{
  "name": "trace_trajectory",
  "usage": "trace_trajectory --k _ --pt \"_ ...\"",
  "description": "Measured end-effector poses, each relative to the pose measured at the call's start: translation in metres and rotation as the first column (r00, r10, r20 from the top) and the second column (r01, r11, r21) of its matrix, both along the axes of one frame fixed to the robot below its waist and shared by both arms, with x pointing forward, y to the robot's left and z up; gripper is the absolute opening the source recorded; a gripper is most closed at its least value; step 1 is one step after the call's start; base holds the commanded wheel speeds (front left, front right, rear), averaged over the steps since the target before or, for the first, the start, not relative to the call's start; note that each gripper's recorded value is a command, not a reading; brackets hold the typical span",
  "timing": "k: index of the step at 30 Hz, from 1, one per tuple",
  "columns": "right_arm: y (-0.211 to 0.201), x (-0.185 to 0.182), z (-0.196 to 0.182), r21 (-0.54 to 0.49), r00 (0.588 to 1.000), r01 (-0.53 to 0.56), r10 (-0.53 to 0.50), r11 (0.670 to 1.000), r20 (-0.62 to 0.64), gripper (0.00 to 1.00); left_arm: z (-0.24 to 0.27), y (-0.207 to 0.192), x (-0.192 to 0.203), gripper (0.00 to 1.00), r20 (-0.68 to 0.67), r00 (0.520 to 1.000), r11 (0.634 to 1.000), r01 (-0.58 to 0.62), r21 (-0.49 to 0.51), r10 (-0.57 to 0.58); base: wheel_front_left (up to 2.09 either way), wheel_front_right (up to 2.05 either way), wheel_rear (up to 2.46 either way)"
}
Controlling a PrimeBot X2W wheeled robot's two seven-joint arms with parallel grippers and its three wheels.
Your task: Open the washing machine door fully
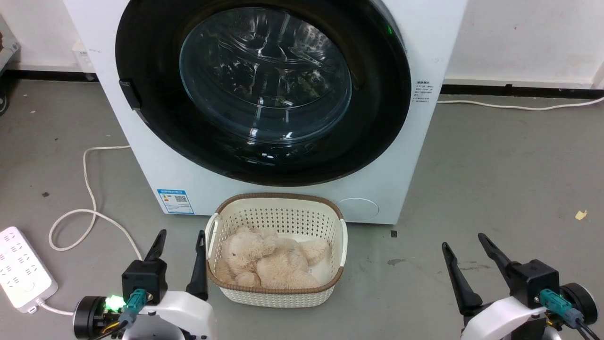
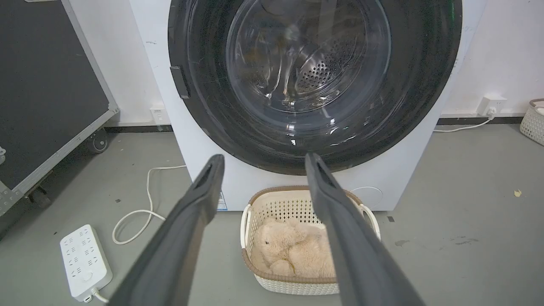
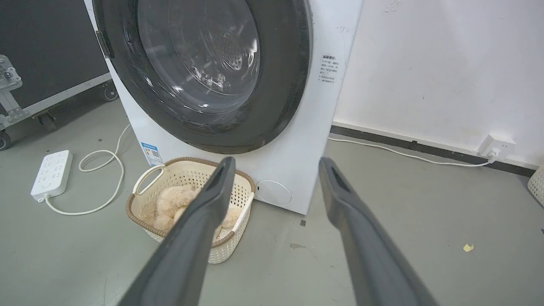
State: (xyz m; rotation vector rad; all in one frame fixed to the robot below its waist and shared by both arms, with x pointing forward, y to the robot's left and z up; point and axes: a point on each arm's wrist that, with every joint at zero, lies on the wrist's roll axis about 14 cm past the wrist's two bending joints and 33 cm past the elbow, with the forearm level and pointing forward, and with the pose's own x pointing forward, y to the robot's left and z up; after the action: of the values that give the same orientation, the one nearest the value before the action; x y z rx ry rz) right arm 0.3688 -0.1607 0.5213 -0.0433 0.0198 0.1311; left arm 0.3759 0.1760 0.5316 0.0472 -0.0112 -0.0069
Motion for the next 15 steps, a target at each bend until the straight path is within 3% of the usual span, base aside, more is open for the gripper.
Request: trace_trajectory --k 15 --pt "0.0015 0.0049 -0.0014 0.012 1.0 -0.005 0.005 1.0 0.013 1.0 0.0004 -0.0031 0.0031 1.0 0.02 1.0 1.0 0.004 0.001 -0.004 0.0 0.0 0.0"
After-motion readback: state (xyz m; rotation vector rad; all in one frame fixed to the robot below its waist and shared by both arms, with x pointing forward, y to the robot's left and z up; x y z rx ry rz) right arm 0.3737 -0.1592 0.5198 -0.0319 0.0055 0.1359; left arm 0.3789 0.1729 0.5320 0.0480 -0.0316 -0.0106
